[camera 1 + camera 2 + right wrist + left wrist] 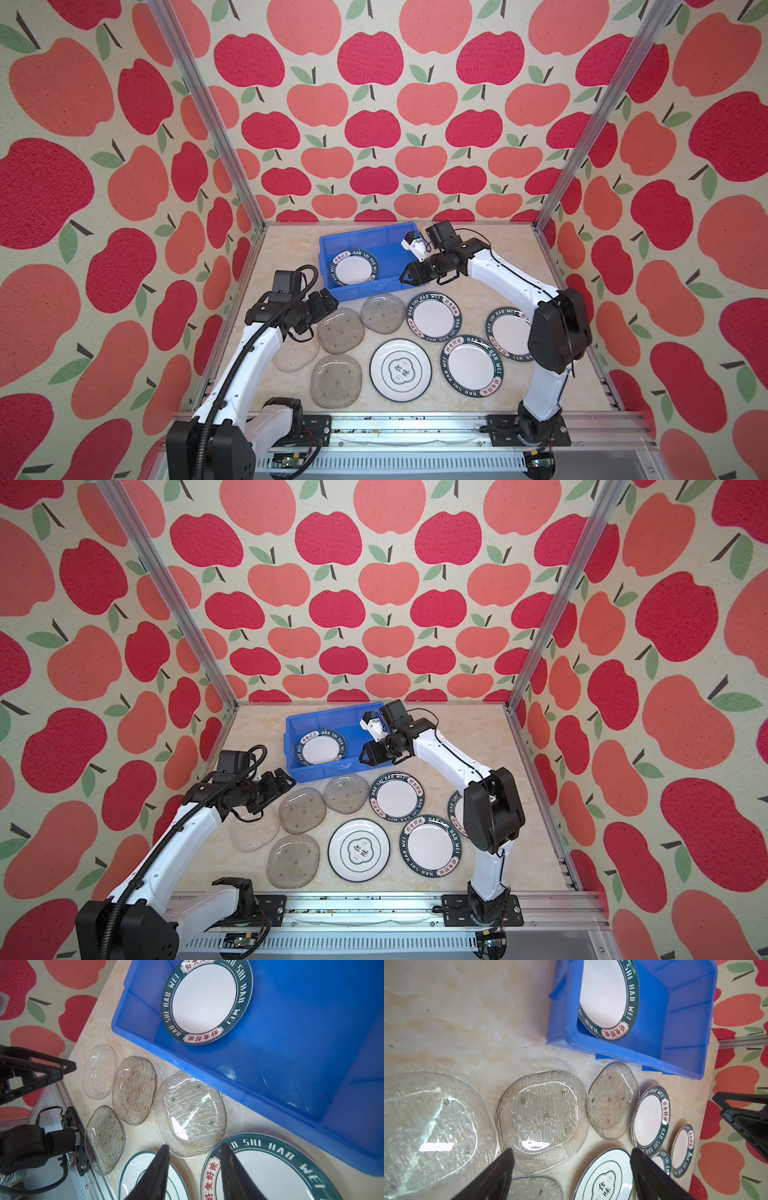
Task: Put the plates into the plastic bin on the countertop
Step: 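Open the right gripper and withdraw it from the bin while the left arm draws back, then move the right gripper to the clear glass plate nearest the left arm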
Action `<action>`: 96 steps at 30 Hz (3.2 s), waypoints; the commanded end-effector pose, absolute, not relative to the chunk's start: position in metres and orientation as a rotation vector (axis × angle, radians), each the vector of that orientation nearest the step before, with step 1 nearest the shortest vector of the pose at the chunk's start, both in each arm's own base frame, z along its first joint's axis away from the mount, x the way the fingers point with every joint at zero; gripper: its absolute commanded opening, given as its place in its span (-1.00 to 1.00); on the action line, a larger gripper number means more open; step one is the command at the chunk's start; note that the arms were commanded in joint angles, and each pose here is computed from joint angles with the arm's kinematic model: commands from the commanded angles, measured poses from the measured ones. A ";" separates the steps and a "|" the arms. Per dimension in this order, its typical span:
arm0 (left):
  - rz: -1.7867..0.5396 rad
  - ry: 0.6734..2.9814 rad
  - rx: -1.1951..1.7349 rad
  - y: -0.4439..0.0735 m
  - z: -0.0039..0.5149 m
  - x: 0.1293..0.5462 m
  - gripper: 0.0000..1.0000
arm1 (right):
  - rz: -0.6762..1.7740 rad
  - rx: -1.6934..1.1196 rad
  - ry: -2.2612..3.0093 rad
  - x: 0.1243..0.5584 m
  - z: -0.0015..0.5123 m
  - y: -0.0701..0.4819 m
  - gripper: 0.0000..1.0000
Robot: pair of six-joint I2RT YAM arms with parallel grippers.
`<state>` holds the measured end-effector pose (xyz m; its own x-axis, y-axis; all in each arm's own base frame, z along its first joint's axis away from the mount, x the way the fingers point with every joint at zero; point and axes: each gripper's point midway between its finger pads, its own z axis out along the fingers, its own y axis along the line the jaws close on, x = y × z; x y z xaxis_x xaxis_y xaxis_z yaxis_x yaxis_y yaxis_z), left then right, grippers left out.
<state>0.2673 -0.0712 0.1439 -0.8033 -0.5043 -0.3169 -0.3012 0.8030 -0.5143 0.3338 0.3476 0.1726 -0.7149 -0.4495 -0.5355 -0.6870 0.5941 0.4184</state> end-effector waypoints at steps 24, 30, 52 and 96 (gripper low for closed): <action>-0.544 2.164 -1.150 0.050 0.151 0.267 0.70 | 1.155 -1.391 2.203 0.263 0.178 0.507 -0.17; -0.577 2.130 -1.104 0.051 0.156 0.282 0.68 | 1.122 -1.438 2.208 0.262 0.165 0.505 -0.18; -0.607 2.032 -1.004 0.050 0.223 0.260 0.73 | 1.080 -1.708 2.139 0.178 0.103 0.599 -0.13; -0.641 2.002 -0.944 0.042 0.213 0.248 0.76 | 1.067 -1.594 2.159 0.200 0.039 0.631 -0.18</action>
<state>0.2468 0.0396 0.2114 -0.3842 -0.8196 -0.4251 -0.3991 0.5626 -0.7240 0.1983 0.6310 0.0491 -0.3370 -0.7164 -0.6109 -0.9181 0.1063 0.3817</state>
